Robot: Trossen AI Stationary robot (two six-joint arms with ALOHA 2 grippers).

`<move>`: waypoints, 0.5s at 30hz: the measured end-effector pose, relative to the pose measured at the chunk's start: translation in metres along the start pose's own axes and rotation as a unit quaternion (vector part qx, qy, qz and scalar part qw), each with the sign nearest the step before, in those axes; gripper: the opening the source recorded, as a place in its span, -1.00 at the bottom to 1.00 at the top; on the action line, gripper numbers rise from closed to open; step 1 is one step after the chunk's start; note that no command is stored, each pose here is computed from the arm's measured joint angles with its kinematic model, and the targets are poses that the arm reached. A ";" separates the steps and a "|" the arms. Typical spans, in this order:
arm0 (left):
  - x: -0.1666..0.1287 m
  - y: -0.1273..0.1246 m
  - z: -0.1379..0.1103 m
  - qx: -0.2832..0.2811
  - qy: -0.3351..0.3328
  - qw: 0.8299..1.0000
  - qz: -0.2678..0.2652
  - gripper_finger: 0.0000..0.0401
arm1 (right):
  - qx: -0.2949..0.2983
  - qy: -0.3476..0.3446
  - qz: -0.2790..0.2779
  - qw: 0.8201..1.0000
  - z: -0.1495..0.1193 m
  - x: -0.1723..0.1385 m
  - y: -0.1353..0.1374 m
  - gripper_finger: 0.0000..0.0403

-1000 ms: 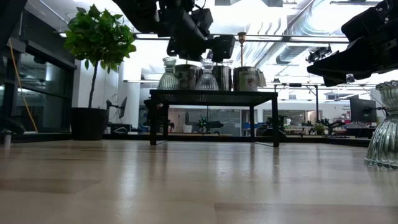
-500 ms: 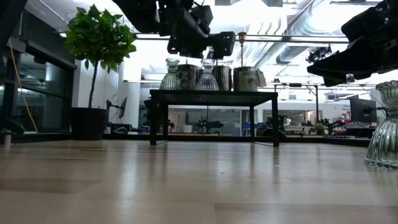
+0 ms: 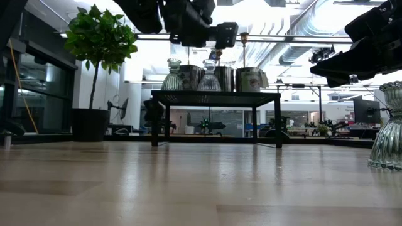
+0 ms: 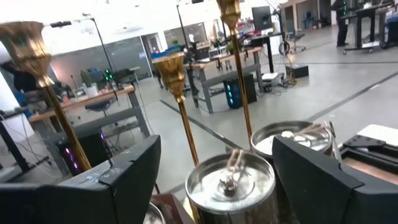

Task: Pick & Place candle stick holders
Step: Put the transparent glass candle holder on the shelf

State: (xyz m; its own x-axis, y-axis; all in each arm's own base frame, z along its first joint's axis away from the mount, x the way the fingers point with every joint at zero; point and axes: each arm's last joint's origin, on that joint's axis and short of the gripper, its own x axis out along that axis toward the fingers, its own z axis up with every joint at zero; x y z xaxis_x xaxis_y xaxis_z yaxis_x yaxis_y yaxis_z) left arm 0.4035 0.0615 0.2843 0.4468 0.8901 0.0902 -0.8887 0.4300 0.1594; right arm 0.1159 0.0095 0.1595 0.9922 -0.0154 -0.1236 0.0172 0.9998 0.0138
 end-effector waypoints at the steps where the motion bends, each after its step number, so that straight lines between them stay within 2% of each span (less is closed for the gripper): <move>1: -0.001 0.000 0.001 0.004 -0.003 1.000 0.000 0.51 | 0.000 0.000 0.000 1.000 0.000 0.000 0.000 -0.51; 9: -0.024 -0.006 0.018 0.034 -0.032 0.999 -0.013 0.50 | 0.000 0.000 0.000 1.000 0.000 0.000 0.000 -0.51; 15: -0.052 -0.002 0.022 0.047 -0.048 0.996 -0.052 0.27 | 0.000 0.000 0.000 1.000 0.000 0.000 0.000 -0.51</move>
State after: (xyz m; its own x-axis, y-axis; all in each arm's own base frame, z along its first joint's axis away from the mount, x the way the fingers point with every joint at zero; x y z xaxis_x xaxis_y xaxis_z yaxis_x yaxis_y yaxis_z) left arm 0.3848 0.0112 0.3004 0.5481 0.8209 0.1603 -0.8252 0.4995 0.2637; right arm 0.1159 0.0095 0.1595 0.9922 -0.0152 -0.1240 0.0170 0.9998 0.0136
